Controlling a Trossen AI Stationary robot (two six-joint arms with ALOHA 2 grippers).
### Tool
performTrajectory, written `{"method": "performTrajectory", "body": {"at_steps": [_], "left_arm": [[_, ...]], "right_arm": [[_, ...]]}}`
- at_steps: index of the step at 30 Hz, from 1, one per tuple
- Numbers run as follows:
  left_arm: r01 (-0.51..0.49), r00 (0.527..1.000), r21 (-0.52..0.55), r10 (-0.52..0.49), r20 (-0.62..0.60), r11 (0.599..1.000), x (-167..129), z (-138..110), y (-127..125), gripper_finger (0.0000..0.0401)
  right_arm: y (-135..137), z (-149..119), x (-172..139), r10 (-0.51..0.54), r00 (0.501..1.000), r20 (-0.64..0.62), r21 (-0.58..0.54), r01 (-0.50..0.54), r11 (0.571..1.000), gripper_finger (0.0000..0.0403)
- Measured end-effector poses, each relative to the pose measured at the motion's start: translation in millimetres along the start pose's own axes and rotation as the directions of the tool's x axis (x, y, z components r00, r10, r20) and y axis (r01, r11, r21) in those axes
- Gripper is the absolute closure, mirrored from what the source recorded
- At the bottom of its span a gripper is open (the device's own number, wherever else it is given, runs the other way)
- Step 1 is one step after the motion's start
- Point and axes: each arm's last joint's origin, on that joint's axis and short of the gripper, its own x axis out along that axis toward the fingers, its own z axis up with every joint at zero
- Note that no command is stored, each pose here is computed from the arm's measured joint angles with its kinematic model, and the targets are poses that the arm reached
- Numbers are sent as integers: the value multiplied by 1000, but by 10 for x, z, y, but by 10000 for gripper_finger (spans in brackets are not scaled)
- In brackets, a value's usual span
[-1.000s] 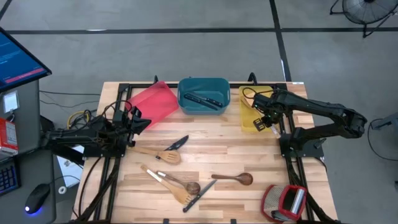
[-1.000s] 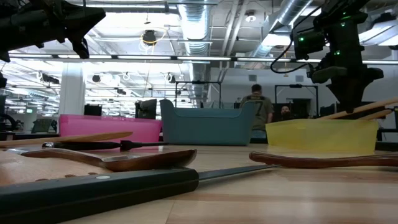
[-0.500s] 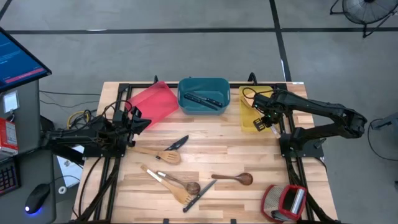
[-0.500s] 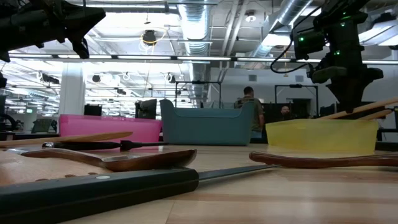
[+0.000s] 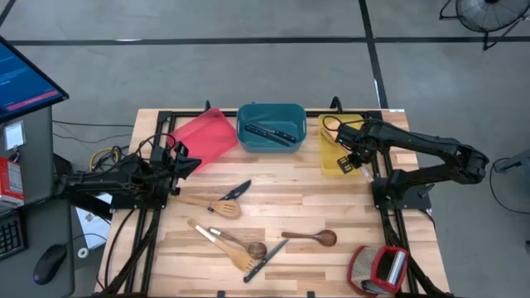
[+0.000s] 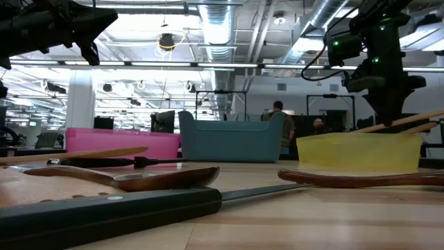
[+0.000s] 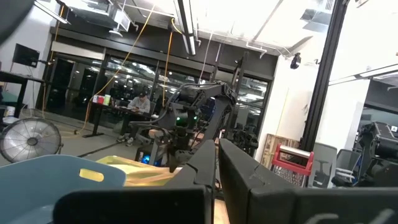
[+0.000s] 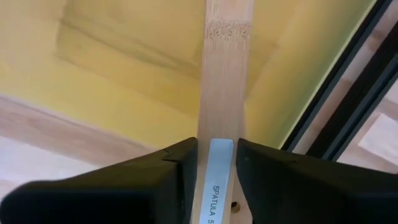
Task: Pick & Place Kitchen Items
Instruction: Put the wooden spatula into the yellow bin, then put the wooden serving spoon into the red bin
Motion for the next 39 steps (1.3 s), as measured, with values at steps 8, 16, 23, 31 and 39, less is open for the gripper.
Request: {"method": "performTrajectory", "body": {"at_steps": [8, 16, 23, 31, 39], "left_arm": [[0, 1000, 0, 0, 0, 1000, 0, 0, 0, 398], [0, 1000, 0, 0, 0, 1000, 0, 0, 0, 398], [0, 1000, 0, 0, 0, 1000, 0, 0, 0, 398], [-1, 1000, 0, 1, 0, 1000, 0, 0, 0, 398], [-1, 1000, 0, 1, 0, 1000, 0, 1, 0, 398]], "right_arm": [[2, 41, -2, -39, 997, 71, 9, 39, 999, 206], [43, 103, -121, -8, 991, 137, 3, 7, 1000, 175], [171, 167, -533, 96, 963, 253, -56, -85, 995, 190], [425, 74, -1138, 306, 868, 392, -227, -231, 946, 190], [831, -337, -1474, 554, 729, 402, -469, -355, 809, 191]]}}
